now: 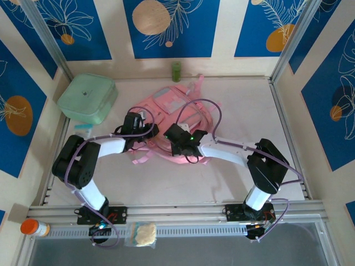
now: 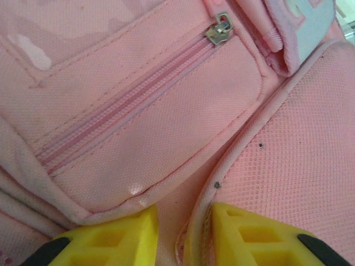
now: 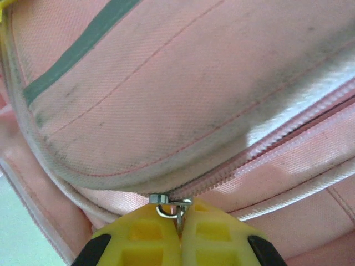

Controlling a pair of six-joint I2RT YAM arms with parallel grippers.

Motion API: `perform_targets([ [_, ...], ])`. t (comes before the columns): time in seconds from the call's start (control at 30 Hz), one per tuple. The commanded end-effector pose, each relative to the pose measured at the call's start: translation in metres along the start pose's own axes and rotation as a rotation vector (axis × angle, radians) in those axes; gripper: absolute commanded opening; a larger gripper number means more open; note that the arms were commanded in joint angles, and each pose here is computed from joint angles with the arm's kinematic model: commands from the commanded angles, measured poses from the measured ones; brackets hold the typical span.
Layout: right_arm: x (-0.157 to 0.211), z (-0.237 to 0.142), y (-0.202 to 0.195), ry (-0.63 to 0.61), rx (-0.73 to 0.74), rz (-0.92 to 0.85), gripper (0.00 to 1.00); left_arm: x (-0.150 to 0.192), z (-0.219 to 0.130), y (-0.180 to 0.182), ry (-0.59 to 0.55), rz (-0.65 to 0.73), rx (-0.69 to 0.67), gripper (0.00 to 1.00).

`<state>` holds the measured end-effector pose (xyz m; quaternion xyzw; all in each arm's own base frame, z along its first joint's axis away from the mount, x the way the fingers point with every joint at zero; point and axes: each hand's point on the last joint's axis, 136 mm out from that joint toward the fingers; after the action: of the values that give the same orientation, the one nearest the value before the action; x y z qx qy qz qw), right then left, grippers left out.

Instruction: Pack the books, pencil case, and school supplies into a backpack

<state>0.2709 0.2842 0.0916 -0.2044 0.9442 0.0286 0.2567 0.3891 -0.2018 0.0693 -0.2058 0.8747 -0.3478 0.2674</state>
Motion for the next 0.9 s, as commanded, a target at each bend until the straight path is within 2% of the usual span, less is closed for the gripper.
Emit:
perform_targets([
  [0.0,0.014,-0.014,0.013,0.039,-0.077,-0.098,0.00,-0.021,-0.015,0.016,-0.042,-0.037,-0.073,0.37],
  [0.13,0.014,-0.014,0.018,0.027,-0.119,-0.068,0.00,-0.005,-0.039,-0.007,-0.027,-0.152,0.011,0.42],
  [0.23,0.012,-0.014,0.017,0.012,-0.133,-0.059,0.00,0.014,-0.052,-0.011,-0.013,-0.256,0.026,0.46],
  [0.43,0.015,-0.013,0.011,0.013,-0.132,-0.054,0.00,0.048,-0.065,-0.026,-0.067,-0.380,0.051,0.48],
  [0.57,0.016,-0.012,0.010,0.006,-0.142,-0.048,0.00,0.060,-0.065,-0.031,-0.092,-0.478,0.080,0.50],
  [0.87,0.012,-0.006,0.013,-0.008,-0.148,-0.060,0.00,0.071,-0.054,-0.056,-0.150,-0.538,0.123,0.48],
])
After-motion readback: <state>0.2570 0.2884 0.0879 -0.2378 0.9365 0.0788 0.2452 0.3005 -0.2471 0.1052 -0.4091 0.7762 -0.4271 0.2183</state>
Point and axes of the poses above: each hand's point on the last joint's axis, 136 mm out from that joint toward the fingers, its own z axis out along the fingers, its own y axis along the line the jaws close on, x = y × z, and after that the axes turned 14 degrees about -z, right-handed
